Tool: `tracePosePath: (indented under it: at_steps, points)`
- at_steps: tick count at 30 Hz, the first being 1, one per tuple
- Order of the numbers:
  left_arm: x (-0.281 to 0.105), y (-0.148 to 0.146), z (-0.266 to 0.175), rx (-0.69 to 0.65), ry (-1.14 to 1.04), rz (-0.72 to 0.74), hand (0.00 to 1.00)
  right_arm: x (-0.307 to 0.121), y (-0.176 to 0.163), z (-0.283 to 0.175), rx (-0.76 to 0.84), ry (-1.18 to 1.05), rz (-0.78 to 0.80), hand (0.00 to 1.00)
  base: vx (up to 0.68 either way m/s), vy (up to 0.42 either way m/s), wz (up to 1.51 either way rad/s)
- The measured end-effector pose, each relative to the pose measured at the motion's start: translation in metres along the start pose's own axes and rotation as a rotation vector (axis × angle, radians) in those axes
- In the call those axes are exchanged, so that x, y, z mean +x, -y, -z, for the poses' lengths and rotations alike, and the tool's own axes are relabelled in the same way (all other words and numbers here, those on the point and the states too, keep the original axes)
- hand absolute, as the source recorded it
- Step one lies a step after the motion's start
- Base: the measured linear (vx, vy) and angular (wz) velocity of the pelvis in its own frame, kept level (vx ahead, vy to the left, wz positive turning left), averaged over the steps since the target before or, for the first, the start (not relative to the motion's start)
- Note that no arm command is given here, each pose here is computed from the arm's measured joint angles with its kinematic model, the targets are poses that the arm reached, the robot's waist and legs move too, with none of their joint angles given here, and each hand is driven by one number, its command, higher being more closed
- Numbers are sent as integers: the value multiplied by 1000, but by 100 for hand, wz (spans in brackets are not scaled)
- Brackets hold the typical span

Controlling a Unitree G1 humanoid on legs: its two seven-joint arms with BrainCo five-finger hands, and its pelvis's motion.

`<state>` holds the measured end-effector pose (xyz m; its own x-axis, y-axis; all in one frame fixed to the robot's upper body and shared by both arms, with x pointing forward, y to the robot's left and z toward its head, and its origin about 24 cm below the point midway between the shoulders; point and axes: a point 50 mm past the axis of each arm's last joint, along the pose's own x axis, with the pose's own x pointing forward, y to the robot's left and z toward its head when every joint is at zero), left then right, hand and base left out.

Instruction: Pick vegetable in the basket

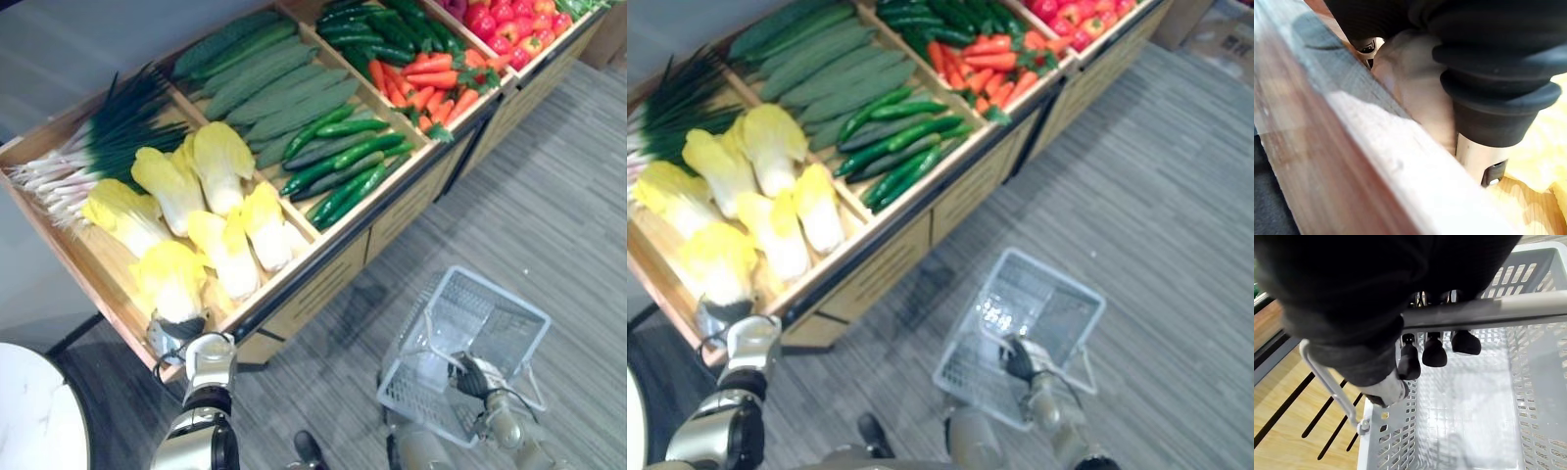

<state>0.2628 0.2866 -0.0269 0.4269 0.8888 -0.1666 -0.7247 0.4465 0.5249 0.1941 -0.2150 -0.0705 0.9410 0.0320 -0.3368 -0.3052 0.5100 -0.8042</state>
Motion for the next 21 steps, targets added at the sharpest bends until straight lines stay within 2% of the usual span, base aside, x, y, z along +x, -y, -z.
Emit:
tracePosePath:
  at_steps: [16, 21]
  points:
    - [-12, 12, 5, 45, 30, 87, 100, -4, -5, 4, 5, -25, -11, 100, 4, -4, 4]
    - [-18, 11, 4, -8, 54, 116, 100, -4, -11, 0, 29, -31, -14, 100, 16, -6, 11]
